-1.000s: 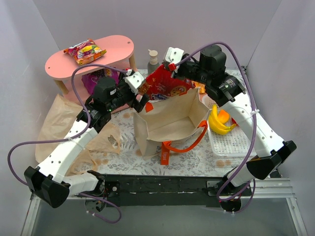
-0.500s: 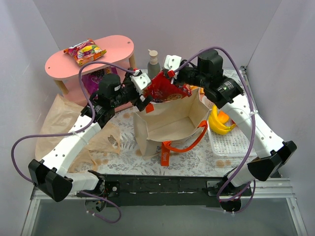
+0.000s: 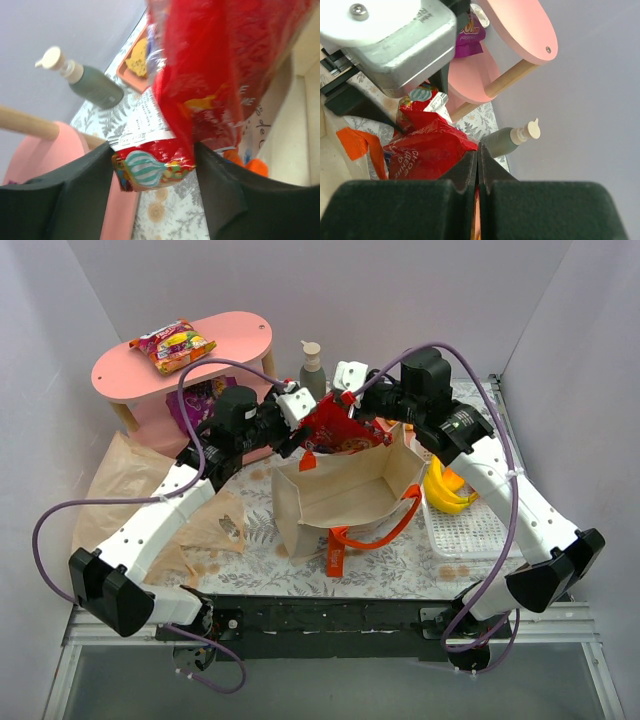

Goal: Untie the knot of the grocery bags and take out the mixed food

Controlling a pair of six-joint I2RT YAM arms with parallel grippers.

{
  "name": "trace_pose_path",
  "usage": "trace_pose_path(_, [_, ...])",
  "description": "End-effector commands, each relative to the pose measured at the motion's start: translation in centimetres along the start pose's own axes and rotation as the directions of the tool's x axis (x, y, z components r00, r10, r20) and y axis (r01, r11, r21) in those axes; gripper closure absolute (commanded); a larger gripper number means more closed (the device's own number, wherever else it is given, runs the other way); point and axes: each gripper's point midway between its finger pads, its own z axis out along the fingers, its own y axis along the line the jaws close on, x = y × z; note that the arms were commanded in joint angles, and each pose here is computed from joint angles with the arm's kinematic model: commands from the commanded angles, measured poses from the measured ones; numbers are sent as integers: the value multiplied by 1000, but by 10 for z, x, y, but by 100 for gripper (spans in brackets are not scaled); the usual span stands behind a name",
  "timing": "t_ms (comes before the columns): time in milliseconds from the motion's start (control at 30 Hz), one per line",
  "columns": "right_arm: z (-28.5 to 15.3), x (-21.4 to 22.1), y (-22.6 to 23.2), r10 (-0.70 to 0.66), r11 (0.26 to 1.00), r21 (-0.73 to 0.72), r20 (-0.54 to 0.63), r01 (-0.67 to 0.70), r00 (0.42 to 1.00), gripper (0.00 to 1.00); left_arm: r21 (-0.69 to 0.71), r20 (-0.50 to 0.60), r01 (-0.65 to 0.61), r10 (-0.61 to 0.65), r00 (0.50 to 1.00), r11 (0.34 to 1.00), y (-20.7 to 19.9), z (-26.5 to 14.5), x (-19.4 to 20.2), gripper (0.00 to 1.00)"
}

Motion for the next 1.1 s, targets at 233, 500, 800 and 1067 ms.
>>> trace_pose_path(233, [-28, -57, -48, -46, 980, 200, 186, 8, 981, 99, -3, 4, 15, -15, 1000, 1000, -18, -54, 5, 100])
trace_pose_path(500, [-27, -45, -68, 16, 973, 224, 189, -59, 982, 99, -188, -177, 8, -42, 983, 982, -1, -85, 56, 46])
trace_pose_path(800, [-18, -43, -47, -23, 994, 107, 206, 0, 978, 99, -244, 39, -63, 74, 996, 968, 19, -89, -4, 2])
trace_pose_path(1067, [-6, -50, -47, -12, 999, 52, 244, 0, 970, 99, 83, 144, -69, 57, 988, 994, -14, -39, -41, 3])
